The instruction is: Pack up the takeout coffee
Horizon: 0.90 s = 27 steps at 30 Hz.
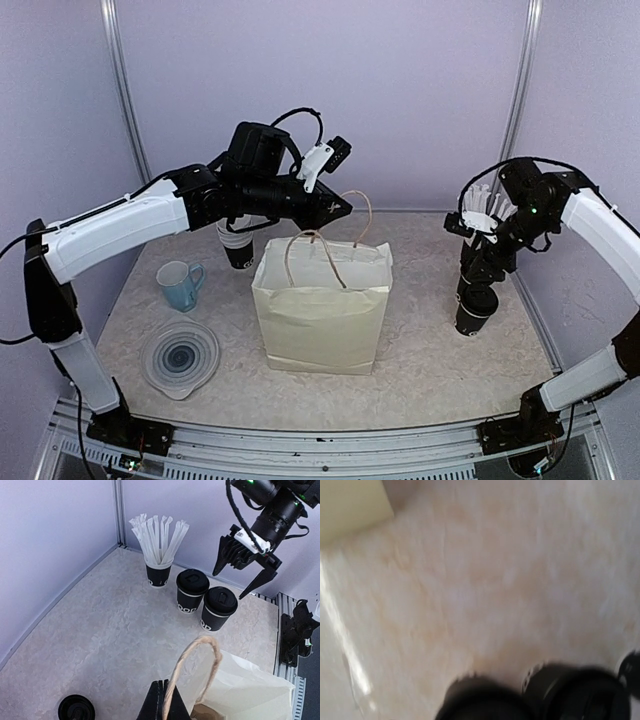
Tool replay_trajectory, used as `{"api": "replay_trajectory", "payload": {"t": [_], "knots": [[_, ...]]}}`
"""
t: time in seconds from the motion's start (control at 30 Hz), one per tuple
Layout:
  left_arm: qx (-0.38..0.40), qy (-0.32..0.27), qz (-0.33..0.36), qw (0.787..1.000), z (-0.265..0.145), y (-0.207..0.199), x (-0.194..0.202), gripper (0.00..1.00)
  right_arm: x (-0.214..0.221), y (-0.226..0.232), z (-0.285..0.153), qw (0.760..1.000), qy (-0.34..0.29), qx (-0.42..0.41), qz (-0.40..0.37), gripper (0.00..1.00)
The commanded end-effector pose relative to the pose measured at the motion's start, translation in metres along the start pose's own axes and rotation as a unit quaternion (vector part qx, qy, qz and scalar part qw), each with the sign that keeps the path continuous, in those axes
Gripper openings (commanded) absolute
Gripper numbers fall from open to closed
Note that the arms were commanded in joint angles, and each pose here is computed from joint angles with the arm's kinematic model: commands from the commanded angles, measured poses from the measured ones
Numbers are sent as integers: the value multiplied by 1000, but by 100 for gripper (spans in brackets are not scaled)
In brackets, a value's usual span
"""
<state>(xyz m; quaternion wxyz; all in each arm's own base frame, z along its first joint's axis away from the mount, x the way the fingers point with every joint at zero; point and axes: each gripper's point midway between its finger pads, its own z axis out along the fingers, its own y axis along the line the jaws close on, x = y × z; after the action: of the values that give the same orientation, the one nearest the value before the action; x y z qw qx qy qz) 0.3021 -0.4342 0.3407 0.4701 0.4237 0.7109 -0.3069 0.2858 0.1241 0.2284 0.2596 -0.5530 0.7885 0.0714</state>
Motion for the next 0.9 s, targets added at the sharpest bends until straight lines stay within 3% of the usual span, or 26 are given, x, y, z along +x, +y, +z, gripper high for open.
{"api": "replay_trajectory", "payload": {"t": [0.0, 0.1, 0.27, 0.33, 0.67, 0.87], "knots": [[2, 15, -21, 1000, 4, 11, 7, 5, 44, 10, 5, 997, 74, -15, 0, 71], [-5, 23, -27, 999, 5, 19, 15, 13, 60, 19, 11, 995, 88, -38, -13, 76], [-17, 21, -32, 999, 0, 24, 17, 43, 82, 20, 19, 992, 111, -65, -6, 77], [-18, 14, -31, 999, -4, 23, 15, 49, 85, 15, 19, 991, 112, -67, 0, 78], [1, -7, -34, 999, -22, 9, 13, 60, 88, -1, 33, 990, 122, -76, 10, 87], [8, -9, -27, 1000, -25, 0, 12, 61, 92, -4, 47, 987, 132, -93, 18, 89]]}}
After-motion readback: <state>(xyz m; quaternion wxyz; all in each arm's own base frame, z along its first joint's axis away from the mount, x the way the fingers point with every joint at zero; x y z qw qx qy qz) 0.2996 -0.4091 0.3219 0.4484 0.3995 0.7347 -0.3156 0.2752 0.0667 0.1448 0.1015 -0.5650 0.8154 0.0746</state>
